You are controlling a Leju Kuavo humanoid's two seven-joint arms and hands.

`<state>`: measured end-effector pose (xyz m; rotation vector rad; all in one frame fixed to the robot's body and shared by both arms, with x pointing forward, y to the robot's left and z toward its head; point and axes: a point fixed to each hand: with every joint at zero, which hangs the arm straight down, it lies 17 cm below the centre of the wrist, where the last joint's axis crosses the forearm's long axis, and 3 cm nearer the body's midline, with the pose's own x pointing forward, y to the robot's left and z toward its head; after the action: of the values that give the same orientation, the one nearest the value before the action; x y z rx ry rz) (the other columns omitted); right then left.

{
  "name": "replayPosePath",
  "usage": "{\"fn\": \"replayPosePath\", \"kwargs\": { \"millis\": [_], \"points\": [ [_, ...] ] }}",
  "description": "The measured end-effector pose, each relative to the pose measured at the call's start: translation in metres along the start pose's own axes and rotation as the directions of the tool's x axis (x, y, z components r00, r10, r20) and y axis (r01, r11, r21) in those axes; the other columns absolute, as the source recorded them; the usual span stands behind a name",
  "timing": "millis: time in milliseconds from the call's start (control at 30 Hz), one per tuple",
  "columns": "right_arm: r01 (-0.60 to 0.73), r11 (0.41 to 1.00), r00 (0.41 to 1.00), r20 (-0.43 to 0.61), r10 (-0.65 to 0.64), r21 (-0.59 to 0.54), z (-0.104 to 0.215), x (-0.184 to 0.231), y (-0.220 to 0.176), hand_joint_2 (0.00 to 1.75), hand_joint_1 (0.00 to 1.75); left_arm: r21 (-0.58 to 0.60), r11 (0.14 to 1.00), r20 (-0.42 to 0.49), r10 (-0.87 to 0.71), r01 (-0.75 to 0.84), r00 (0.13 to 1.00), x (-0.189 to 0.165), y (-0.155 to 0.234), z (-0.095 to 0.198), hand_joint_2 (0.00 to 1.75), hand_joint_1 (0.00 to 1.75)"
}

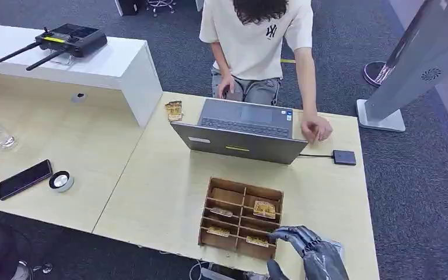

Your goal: Pass the card to the sensor for recognition and then transmit it.

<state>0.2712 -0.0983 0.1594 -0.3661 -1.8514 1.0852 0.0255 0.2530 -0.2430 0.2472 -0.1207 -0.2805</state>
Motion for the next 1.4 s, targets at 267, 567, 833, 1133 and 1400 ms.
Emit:
{"fn": "replayPosePath", "kwargs": {
  "millis": [267, 567, 833, 1133, 1400],
  "points": [
    [-0.088, 0.996, 0.996, -0.022, 0.088, 0.007, -0.011, -0.011, 0.012, 1.75, 0.72, 0.004, 1.000, -0.008, -0.017, 0.017, 1.000, -0.005, 0.003, -0.001, 0.00, 0.00],
    [-0.183, 0.983, 0.981, -0.056, 0.184, 0.025, -0.024, -0.028, 0.030, 1.75, 0.79, 0.025, 0.998, 0.013, -0.050, 0.049, 0.999, -0.003, 0.011, -0.003, 0.00, 0.00],
    [-0.225, 0.974, 0.972, -0.070, 0.226, 0.032, -0.041, -0.033, 0.035, 1.75, 0.89, 0.041, 0.997, 0.016, -0.063, 0.062, 0.998, -0.004, 0.018, -0.007, 0.00, 0.00],
    [-0.225, 0.974, 0.971, -0.074, 0.227, 0.030, -0.054, -0.032, 0.037, 1.75, 0.91, 0.039, 0.998, 0.015, -0.059, 0.059, 0.998, -0.005, 0.017, -0.008, 0.00, 0.00],
    [-0.234, 0.971, 0.966, -0.098, 0.238, 0.045, -0.057, -0.039, 0.042, 1.75, 0.86, 0.039, 0.998, 0.005, -0.053, 0.053, 0.999, -0.008, 0.018, -0.009, 0.00, 0.00]
  ]
}}
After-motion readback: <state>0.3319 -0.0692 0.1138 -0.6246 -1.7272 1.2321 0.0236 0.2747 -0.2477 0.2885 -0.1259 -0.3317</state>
